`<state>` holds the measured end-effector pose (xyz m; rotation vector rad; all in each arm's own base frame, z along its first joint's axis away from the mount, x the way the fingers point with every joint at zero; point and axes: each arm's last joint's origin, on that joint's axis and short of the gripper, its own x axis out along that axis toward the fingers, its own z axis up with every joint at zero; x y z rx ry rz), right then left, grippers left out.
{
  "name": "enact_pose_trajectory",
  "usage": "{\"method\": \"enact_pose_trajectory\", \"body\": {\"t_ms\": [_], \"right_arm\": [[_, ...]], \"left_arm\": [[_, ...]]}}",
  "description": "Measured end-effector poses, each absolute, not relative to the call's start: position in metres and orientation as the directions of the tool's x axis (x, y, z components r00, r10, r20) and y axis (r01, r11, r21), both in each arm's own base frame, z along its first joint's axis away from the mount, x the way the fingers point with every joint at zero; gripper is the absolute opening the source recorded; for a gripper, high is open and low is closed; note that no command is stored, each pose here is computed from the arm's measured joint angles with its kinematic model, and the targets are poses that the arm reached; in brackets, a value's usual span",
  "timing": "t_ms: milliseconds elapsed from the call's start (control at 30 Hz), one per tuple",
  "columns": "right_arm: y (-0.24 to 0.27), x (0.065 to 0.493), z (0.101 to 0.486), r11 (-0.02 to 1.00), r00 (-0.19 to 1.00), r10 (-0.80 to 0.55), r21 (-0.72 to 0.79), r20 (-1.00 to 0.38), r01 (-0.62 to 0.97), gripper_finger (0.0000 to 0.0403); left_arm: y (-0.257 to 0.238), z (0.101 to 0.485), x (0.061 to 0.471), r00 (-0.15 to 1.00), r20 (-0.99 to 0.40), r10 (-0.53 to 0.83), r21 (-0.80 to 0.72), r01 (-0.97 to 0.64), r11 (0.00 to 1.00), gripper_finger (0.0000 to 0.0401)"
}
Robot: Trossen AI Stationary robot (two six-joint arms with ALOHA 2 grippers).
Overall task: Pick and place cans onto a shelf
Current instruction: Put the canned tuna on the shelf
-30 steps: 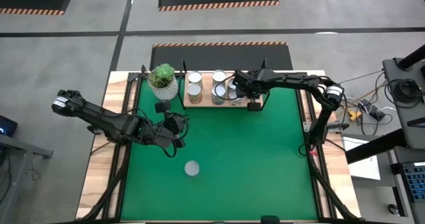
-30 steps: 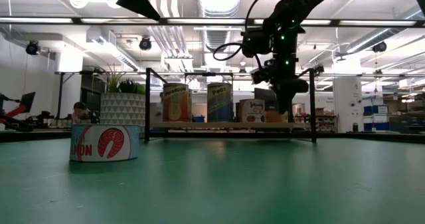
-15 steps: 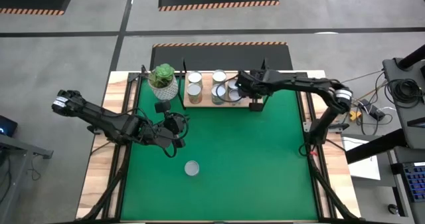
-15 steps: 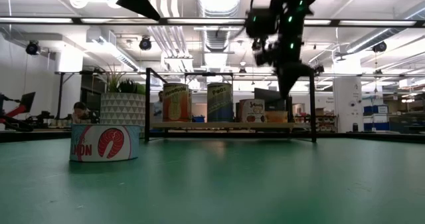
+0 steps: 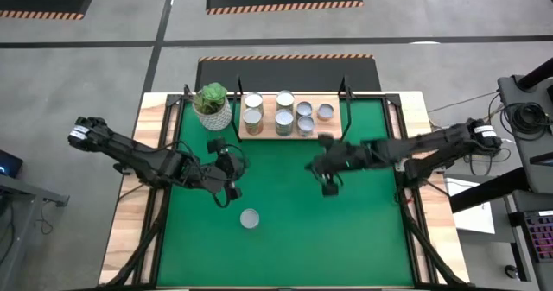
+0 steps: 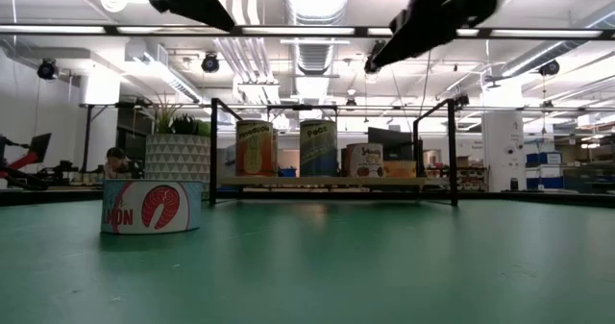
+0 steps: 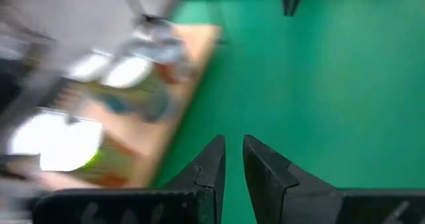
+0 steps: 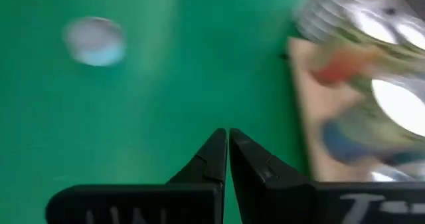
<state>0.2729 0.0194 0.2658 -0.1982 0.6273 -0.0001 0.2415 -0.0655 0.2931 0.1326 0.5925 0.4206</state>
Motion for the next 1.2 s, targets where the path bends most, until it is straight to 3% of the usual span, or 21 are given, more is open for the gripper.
{"method": "enact_pose_trajectory", "body": {"t_ms": [167, 433, 567, 667, 733, 800, 867, 933, 1067, 1200], "right_arm": [[0.055, 0.262, 0.236, 0.980, 0.828, 0.053, -0.130, -0.559, -0.151, 0.0009], [0.074, 0.256, 0.220, 0.968, 0.792, 0.105, -0.120, -0.601, -0.219, 0.0009], [0.074, 0.257, 0.221, 0.966, 0.804, 0.080, -0.154, -0.590, -0.210, 0.0009], [0.073, 0.258, 0.222, 0.967, 0.818, 0.057, -0.172, -0.572, -0.188, 0.0009], [0.073, 0.258, 0.223, 0.967, 0.821, 0.058, -0.171, -0.568, -0.187, 0.0009], [0.074, 0.259, 0.223, 0.968, 0.822, 0.060, -0.170, -0.567, -0.187, 0.0009], [0.074, 0.259, 0.223, 0.969, 0.822, 0.060, -0.163, -0.566, -0.184, 0.0009], [0.074, 0.259, 0.223, 0.969, 0.823, 0.061, -0.164, -0.564, -0.184, 0.0009], [0.075, 0.257, 0.222, 0.976, 0.817, 0.065, -0.135, -0.572, -0.172, 0.0009], [0.082, 0.252, 0.217, 0.980, 0.779, 0.079, -0.094, -0.622, -0.175, 0.0009]], "left_arm": [[-0.080, 0.290, 0.239, 0.780, -0.581, 0.231, 0.034, -0.260, 0.965, 0.0036], [-0.133, 0.251, 0.231, 0.710, -0.704, 0.026, -0.114, -0.149, 0.982, 0.0036], [-0.156, 0.209, 0.230, 0.485, -0.869, -0.098, -0.192, -0.149, 0.970, 0.0036], [-0.161, 0.185, 0.224, 0.338, -0.940, -0.036, -0.120, -0.230, 0.966, 0.0036], [-0.163, 0.174, 0.226, 0.302, -0.953, -0.010, -0.088, -0.244, 0.966, 0.0036], [-0.167, 0.166, 0.235, 0.336, -0.942, -0.014, -0.096, -0.230, 0.969, 0.0036], [-0.168, 0.157, 0.253, 0.444, -0.896, 0.014, -0.078, -0.188, 0.979, 0.0036], [-0.159, 0.154, 0.273, 0.553, -0.821, 0.138, 0.011, -0.227, 0.974, 0.0036], [-0.137, 0.172, 0.303, 0.625, -0.720, 0.302, 0.113, -0.324, 0.939, 0.0036], [-0.150, 0.190, 0.316, 0.718, -0.690, 0.089, 0.053, -0.073, 0.996, 0.0036]]}}
